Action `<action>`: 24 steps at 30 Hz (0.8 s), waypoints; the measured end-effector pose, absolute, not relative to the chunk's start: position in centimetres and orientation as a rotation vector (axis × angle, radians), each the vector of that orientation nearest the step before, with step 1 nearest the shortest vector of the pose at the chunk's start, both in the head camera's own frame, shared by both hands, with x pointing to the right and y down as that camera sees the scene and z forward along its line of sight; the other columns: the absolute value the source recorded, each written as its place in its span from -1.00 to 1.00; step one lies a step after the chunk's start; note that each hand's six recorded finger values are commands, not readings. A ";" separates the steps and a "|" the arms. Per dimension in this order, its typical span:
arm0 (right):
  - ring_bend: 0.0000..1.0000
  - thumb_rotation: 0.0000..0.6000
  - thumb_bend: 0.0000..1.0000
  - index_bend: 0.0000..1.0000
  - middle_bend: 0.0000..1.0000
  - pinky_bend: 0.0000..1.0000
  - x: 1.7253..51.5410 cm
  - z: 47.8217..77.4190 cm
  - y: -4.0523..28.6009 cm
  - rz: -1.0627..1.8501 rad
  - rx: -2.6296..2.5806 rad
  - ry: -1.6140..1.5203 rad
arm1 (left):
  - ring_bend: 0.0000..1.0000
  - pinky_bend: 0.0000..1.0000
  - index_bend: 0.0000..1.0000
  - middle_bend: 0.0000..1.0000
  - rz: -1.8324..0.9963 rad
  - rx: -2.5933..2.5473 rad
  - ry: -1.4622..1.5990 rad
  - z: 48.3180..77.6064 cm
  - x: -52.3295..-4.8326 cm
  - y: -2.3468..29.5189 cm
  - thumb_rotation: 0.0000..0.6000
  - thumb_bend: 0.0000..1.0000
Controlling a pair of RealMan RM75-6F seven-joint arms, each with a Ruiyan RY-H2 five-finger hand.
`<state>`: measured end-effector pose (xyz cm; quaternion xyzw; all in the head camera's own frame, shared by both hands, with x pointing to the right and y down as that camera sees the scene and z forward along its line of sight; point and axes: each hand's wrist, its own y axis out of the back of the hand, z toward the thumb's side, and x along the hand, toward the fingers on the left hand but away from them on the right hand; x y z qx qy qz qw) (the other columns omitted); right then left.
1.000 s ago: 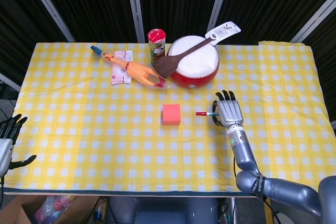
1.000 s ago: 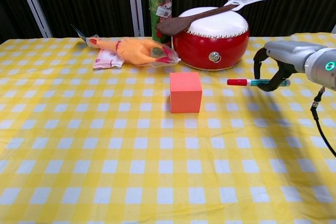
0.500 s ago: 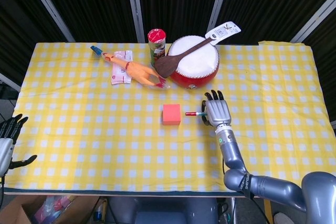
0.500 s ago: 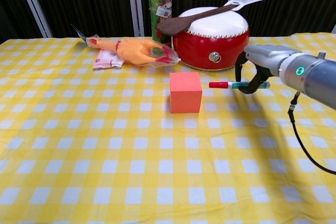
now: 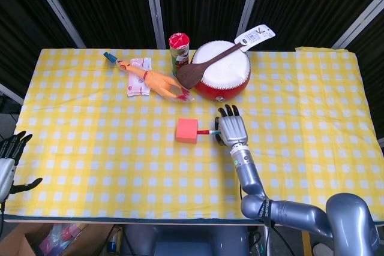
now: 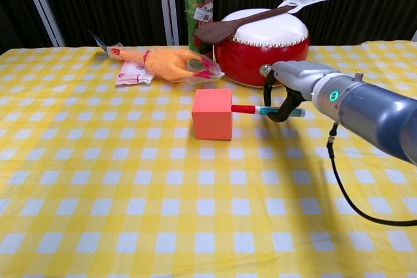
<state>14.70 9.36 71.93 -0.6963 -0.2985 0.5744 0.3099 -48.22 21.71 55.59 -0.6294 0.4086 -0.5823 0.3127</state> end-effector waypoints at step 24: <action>-1.00 1.00 0.03 0.17 -0.64 -0.99 15.5 72.4 9.8 1.572 -1.736 -0.765 | -1.00 -1.00 -1.00 -1.00 -1.531 -1.664 1.079 55.5 -48.1 21.8 1.00 -0.99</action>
